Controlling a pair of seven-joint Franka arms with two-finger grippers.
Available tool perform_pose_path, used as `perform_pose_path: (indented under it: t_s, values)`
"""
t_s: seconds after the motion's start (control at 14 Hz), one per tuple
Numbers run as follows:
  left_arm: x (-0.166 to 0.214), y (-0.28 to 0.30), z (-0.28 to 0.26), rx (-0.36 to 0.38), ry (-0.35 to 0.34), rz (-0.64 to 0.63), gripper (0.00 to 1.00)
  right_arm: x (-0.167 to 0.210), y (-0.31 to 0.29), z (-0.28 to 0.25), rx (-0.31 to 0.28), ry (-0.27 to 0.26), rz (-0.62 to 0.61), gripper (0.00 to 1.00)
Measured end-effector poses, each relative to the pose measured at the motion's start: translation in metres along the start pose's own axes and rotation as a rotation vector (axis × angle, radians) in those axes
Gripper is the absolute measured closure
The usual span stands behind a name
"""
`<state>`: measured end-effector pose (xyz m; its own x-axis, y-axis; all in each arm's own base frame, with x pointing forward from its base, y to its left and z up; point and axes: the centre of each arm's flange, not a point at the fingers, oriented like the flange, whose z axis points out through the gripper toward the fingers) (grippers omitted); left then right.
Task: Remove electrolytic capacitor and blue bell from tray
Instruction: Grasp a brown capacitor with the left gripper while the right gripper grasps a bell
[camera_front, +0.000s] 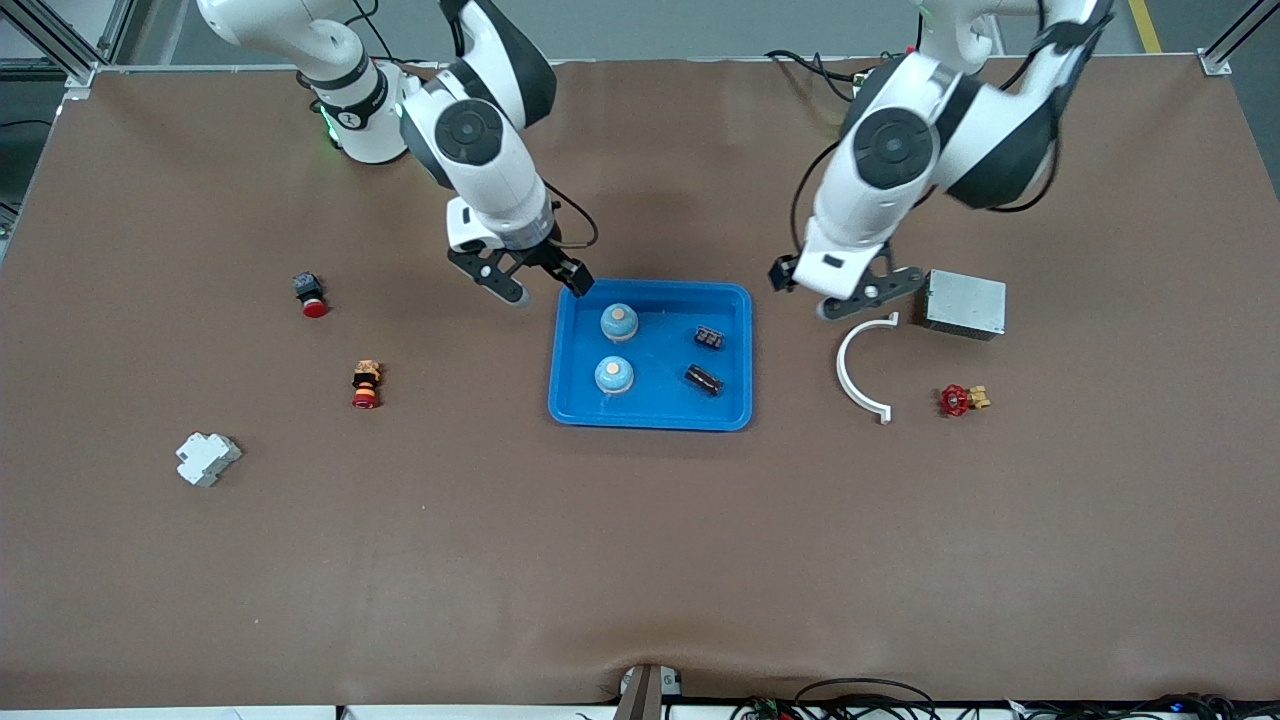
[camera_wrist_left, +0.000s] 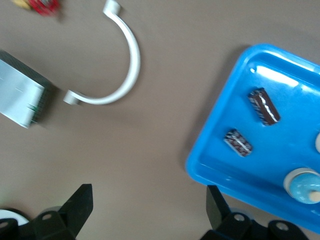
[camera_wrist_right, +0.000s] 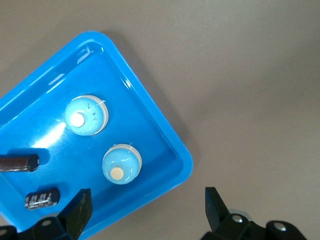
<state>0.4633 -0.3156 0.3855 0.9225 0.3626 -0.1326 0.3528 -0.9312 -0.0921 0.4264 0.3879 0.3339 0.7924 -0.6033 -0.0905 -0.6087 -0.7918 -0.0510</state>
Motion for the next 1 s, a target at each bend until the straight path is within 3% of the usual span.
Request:
perform_pose_path:
  t_s: [0.43,0.79,0.93,1.0]
  values:
    - [-0.022,0.037,0.088,-0.085,-0.031,-0.180,0.00,-0.013,-0.036,0.051,-0.039,0.054,0.061,0.00]
    - [-0.025,0.055,0.137,-0.143,-0.041,-0.375,0.00,-0.015,-0.049,0.085,0.002,0.054,0.093,0.00]
    - [-0.023,0.061,0.151,-0.164,-0.045,-0.463,0.04,-0.017,-0.051,0.097,0.004,0.052,0.098,0.00]
    - [-0.022,0.064,0.155,-0.180,-0.049,-0.512,0.11,-0.018,-0.053,0.102,-0.001,0.051,0.103,0.00]
